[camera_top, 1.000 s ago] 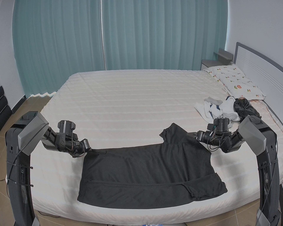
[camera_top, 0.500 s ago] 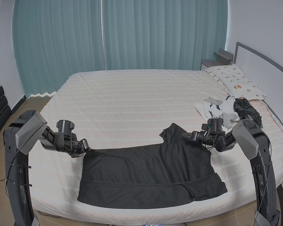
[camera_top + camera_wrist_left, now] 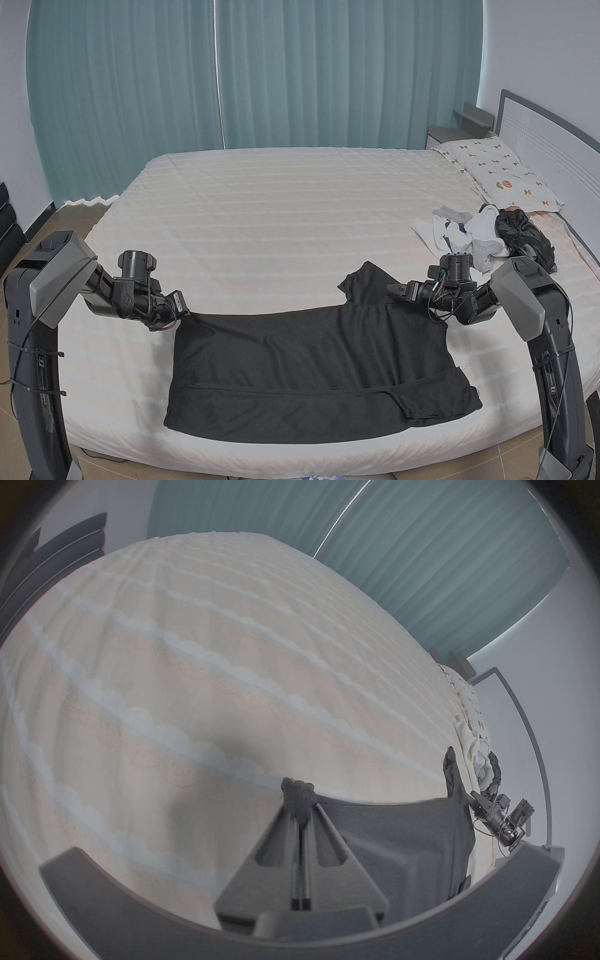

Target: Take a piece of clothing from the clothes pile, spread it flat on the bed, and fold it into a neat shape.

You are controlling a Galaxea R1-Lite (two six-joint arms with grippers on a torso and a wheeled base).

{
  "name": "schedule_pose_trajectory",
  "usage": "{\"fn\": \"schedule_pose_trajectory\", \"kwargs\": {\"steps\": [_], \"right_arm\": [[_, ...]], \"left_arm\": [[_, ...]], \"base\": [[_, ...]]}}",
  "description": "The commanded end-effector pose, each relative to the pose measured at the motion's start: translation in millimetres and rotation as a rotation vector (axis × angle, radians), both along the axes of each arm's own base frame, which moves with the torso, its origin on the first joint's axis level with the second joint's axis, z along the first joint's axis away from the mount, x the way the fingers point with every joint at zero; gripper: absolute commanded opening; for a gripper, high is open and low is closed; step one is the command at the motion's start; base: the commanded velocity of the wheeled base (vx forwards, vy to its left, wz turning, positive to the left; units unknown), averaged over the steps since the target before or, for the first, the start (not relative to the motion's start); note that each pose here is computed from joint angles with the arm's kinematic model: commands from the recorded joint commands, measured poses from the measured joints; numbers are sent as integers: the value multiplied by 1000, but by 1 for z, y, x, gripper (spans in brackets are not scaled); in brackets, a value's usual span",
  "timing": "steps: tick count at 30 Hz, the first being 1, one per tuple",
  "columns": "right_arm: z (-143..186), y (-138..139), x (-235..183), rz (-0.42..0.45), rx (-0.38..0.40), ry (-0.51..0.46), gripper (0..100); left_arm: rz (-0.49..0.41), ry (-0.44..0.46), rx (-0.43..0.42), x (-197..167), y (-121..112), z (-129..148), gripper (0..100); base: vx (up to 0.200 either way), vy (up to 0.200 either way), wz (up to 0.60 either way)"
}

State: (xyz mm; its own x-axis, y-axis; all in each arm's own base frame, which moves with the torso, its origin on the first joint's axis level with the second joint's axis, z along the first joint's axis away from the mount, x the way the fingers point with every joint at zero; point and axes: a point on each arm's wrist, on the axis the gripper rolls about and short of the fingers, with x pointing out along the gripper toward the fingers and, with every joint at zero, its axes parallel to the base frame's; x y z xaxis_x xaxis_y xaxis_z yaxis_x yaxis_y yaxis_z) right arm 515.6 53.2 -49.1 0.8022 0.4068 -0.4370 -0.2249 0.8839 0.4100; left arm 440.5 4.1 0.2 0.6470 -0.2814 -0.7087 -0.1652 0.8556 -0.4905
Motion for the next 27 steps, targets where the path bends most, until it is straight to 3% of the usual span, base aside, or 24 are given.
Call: {"fn": "schedule_pose_trajectory", "kwargs": {"steps": [1,8,9,27], "right_arm": [[-4,-4,-1,-19,-6,10,100],[-9,-4,-1,-25,-2,17,100],[-11,-4,-1,-27,0,20,0],[11,-18,-9,-77,19,-27,0]], "left_arm": [[1,-2,1,0,0,-1,0],[0,-4,2,1,0,0,0],[1,-2,3,1,0,-1,0],[33,-21,39,2,1,8,0]], "base": [[0,0,0],[0,0,0],[0,0,0],[0,0,0]]}}
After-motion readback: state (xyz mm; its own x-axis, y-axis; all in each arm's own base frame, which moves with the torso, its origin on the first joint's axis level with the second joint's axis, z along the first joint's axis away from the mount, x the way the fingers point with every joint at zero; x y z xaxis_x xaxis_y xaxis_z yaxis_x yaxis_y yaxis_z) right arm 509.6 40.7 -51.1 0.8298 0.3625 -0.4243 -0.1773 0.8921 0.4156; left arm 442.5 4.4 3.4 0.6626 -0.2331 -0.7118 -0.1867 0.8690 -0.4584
